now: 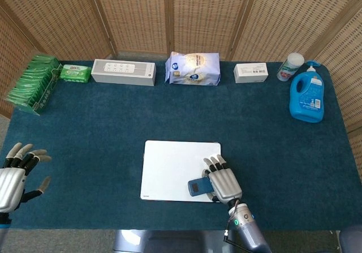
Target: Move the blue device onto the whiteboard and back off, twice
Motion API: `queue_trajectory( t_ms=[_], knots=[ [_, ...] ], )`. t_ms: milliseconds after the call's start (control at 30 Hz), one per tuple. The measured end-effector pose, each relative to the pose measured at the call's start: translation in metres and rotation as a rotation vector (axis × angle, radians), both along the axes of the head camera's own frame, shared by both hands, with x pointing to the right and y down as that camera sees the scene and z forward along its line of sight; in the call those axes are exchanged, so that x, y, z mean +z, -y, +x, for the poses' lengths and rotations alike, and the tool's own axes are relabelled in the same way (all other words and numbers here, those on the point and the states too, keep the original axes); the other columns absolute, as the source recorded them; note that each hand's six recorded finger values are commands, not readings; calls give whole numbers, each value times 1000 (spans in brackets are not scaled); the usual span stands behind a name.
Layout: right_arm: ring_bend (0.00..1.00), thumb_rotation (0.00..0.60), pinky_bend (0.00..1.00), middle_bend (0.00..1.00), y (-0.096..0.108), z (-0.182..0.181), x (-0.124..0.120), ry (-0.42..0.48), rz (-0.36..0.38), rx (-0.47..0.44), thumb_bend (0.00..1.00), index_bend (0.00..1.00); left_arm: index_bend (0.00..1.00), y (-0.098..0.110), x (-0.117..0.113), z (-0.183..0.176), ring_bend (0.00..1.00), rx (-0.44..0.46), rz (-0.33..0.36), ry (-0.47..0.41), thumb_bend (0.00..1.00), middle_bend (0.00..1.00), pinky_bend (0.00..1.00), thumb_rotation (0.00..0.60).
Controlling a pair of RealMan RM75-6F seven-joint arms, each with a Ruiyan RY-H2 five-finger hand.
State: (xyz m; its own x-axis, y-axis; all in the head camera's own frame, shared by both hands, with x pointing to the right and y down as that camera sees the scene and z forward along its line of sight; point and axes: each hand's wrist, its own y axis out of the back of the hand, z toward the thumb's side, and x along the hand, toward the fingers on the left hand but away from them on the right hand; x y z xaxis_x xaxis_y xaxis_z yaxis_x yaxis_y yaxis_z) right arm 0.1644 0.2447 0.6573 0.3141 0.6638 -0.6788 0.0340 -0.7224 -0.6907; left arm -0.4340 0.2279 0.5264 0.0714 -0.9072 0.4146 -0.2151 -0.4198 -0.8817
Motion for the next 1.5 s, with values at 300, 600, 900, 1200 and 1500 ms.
queue_trajectory(
  t_ms=[300,600,900,1200,1500],
  knots=[
    [0,600,0,123,0,-5,16,-6,-19,-26,263,696,327,-1,-3,-4,131,-8,4,8,418,279,27,600],
    [0,600,0,123,10,-12,25,1,-12,-35,263,696,327,-1,-5,-4,131,-12,7,11,416,278,27,600],
    [0,600,0,124,15,-15,31,-1,-16,-49,263,698,327,-3,-5,-6,131,-16,7,13,417,279,27,600],
    [0,600,0,124,25,-24,35,-10,-6,-76,264,699,327,-5,-6,-9,131,-27,8,18,417,279,26,600],
    [0,600,0,124,37,-34,35,-9,9,-98,264,700,327,-7,-7,-12,130,-37,11,21,417,279,26,600]
  ],
)
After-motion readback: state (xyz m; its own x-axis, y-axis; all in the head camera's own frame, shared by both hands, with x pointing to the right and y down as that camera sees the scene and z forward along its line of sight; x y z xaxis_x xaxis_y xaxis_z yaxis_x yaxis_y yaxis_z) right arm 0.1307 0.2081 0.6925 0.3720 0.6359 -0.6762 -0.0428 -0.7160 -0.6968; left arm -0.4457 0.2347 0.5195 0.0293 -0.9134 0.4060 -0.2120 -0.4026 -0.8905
